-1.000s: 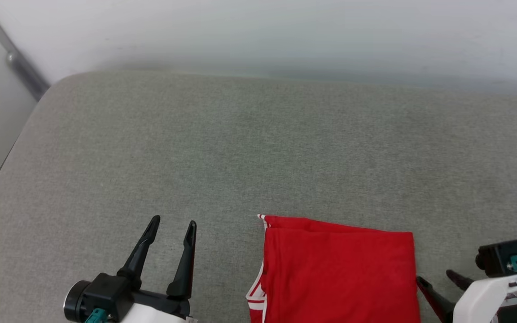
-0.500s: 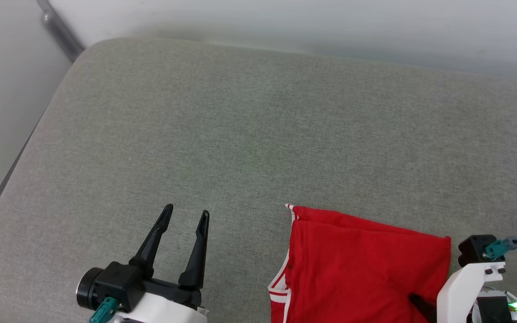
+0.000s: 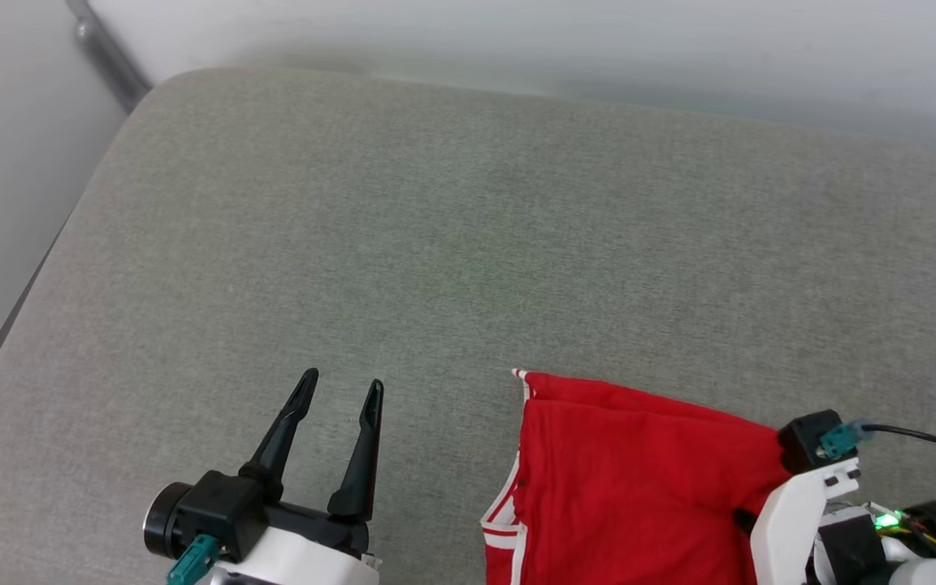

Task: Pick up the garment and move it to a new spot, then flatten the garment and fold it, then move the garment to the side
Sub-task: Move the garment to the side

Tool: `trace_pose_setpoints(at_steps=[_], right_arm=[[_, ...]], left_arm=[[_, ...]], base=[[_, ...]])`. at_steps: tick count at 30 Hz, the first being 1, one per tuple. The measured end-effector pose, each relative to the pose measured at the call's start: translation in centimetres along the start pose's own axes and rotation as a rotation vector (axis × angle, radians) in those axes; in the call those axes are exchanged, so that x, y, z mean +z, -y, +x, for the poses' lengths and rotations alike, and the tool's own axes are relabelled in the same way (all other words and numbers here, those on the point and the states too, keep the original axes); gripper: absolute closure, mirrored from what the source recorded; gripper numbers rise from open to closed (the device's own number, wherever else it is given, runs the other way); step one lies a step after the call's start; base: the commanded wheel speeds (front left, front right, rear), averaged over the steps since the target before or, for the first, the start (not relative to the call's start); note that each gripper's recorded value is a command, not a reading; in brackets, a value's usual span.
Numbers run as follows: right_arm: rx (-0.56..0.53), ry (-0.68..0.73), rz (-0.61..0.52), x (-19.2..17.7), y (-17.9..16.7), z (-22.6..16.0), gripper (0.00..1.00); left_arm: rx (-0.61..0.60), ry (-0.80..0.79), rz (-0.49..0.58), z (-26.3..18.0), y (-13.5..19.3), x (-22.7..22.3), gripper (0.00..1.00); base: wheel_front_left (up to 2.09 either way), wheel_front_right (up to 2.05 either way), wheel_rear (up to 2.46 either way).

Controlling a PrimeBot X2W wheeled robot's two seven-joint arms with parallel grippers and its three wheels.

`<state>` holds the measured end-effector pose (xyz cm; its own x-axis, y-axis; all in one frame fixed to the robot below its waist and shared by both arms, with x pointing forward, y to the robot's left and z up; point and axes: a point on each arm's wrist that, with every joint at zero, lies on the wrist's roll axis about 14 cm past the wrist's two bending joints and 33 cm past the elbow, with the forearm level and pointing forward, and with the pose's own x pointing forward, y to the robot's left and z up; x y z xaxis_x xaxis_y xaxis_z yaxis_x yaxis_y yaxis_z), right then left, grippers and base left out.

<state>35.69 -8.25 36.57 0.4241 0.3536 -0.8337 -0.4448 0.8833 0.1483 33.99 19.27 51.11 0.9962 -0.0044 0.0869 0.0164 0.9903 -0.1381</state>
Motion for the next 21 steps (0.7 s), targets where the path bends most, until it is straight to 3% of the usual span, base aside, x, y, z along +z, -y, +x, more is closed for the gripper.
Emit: trace_pose_setpoints(at_steps=[3, 10, 21], right_arm=[[-0.054, 0.015, -0.111, 0.5, 1.3, -0.9, 1.00], [-0.275, 0.038, -0.320, 2.8, 8.2, -5.1, 1.00], [-0.575, -0.086, -0.387, 1.5, 20.1, -11.4, 1.00]], left_arm=[[-0.030, 0.001, -0.011, 0.5, 0.9, -0.1, 0.00], [-0.185, -0.005, -0.049, 2.8, 5.8, -0.9, 0.00], [-0.484, -0.048, -0.100, 6.7, 14.6, -3.8, 0.00]], base=[[0.00, 0.00, 0.00], [0.00, 0.00, 0.00], [0.00, 0.00, 0.00]])
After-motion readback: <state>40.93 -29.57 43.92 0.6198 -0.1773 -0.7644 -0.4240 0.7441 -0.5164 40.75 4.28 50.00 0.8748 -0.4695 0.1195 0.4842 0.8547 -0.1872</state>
